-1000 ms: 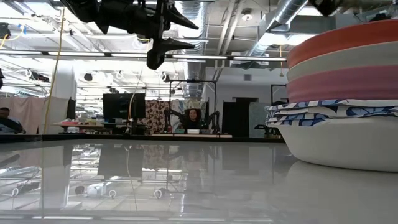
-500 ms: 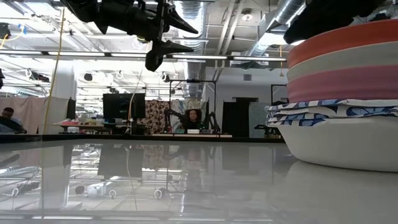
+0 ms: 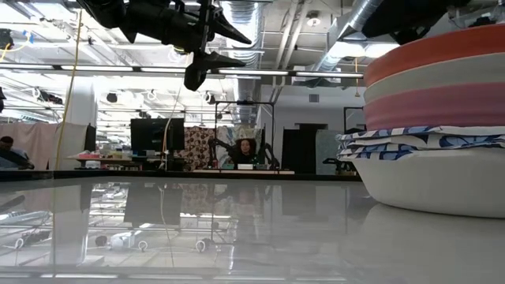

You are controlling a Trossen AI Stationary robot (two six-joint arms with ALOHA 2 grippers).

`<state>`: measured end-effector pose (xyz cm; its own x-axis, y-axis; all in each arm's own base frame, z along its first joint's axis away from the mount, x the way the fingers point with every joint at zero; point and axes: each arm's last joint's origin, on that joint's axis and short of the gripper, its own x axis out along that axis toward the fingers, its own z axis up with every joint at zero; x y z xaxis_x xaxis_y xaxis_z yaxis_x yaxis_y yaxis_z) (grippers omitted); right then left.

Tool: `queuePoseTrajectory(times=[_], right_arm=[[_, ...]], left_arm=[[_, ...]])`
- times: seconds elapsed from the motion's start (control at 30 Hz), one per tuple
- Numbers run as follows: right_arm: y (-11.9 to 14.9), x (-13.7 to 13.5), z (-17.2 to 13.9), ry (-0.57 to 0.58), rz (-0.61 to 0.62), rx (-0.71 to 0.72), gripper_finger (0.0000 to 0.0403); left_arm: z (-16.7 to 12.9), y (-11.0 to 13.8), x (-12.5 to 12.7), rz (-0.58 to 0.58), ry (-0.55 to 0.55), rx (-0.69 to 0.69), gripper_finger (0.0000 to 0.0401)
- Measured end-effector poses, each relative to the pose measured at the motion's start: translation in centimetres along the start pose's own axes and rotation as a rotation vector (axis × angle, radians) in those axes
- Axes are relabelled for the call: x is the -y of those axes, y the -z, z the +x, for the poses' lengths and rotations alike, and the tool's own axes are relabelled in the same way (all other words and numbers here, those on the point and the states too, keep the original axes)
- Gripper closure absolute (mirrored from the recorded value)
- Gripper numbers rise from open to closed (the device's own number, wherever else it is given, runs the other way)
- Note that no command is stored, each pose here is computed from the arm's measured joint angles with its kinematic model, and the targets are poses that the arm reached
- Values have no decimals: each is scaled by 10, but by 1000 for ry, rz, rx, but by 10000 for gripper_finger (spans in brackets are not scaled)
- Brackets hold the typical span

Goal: Nest bowls inside each other
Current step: Stack the orange bowl on top of the white bowl, then return to Home Position

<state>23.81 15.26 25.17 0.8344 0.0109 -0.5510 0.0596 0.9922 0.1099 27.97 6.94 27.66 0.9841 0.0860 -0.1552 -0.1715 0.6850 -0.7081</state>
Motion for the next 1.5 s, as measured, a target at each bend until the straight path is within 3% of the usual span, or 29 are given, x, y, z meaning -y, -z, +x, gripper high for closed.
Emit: queuePoseTrajectory(times=[0.5,0.8,0.93,1.23,1.5], right_arm=[[12,-2,15,16,-8,-75,397],[0,0,0,-15,35,-21,397],[-23,2,-21,-41,44,76,394],[-57,25,-86,-114,42,322,390],[-69,55,-142,-38,-6,516,389]], left_arm=[[0,2,-2,-1,-19,-20,223],[0,2,-2,4,-20,-22,223],[0,0,1,10,28,-11,223],[-9,-27,40,100,299,135,223],[-36,-60,88,311,258,235,223]])
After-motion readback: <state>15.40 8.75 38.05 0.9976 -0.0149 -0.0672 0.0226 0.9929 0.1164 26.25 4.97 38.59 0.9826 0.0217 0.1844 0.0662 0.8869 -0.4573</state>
